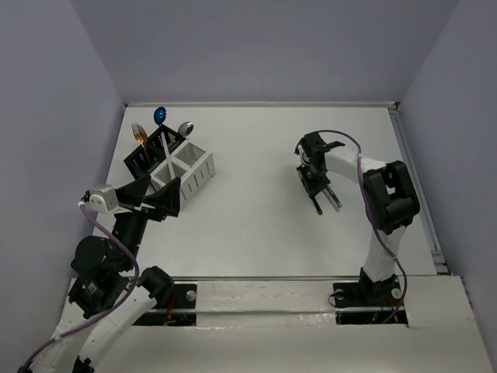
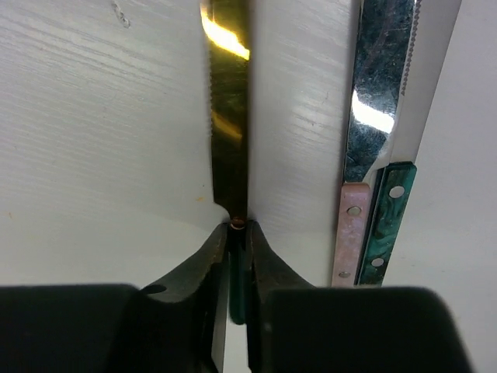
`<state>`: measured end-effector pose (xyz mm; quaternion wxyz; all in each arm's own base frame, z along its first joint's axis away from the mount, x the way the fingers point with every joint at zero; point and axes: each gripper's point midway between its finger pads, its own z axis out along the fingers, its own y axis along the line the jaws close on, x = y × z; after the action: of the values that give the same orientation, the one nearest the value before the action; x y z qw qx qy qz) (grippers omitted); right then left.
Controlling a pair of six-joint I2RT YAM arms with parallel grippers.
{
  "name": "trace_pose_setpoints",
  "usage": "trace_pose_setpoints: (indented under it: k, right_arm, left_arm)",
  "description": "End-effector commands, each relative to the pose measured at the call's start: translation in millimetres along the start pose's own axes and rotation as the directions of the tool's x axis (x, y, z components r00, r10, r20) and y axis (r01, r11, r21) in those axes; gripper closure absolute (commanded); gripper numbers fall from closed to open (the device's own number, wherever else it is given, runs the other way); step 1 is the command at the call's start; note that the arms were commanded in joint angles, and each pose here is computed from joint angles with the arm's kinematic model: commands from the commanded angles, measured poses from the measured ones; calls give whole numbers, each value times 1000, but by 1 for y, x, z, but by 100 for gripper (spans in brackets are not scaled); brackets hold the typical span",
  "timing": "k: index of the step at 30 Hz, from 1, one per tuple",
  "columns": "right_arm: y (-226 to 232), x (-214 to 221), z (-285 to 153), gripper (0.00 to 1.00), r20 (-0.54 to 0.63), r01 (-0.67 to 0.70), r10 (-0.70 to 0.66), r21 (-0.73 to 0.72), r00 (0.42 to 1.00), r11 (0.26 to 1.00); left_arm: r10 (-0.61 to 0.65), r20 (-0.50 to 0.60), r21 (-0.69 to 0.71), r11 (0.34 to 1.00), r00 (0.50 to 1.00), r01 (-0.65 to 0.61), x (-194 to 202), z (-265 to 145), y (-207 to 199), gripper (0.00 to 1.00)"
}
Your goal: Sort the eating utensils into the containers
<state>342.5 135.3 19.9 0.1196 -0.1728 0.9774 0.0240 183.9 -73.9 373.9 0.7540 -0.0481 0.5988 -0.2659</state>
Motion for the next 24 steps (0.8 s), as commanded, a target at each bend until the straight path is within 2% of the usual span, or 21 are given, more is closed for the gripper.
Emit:
trace_pose_setpoints:
  k: [1,4,8,12,13,17,19,20,22,23,24]
  right_arm:
    - [17,6,16,100,-35,11,-13,-64,999,998]
    - [29,-6,8,100,33,-4,7,-88,999,996]
    - [47,-36,-23,100,185,11,17,-147,983,989]
    - [83,-76,-73,100,387,71,24,-227,922,971]
    - [104,-83,-91,100,439,109,18,-263,898,959]
    - [159,-140,-155,100,667,204,42,-288,744,936]
    - [179,-160,-176,100,728,227,66,-298,682,927]
    - [192,-177,-198,100,787,255,103,-317,608,913]
    - [221,-194,-222,100,842,311,151,-349,517,884]
    - [233,-208,-243,100,882,346,184,-351,433,870]
    - [255,-211,-238,100,891,374,183,-352,416,858]
  left_arm:
    - [-9,46,15,1000,999,8,-12,0,-3,1]
    - [-6,43,17,1000,999,5,-11,1,-4,1]
    - [-8,43,17,1000,999,7,-11,1,-4,1]
    - [-6,39,15,1000,999,5,-9,2,-4,1]
    - [-5,37,15,1000,999,5,-9,2,-4,1]
    - [-5,36,15,1000,999,4,-9,2,-4,1]
    - [-2,35,9,1000,999,2,-8,3,-3,1]
    - [0,31,7,1000,1000,0,-7,4,-3,1]
    - [2,29,4,1000,1000,-3,-6,5,-3,1]
    - [4,26,3,1000,1000,-4,-5,5,-2,1]
    - [5,23,3,1000,1000,-5,-4,5,-2,1]
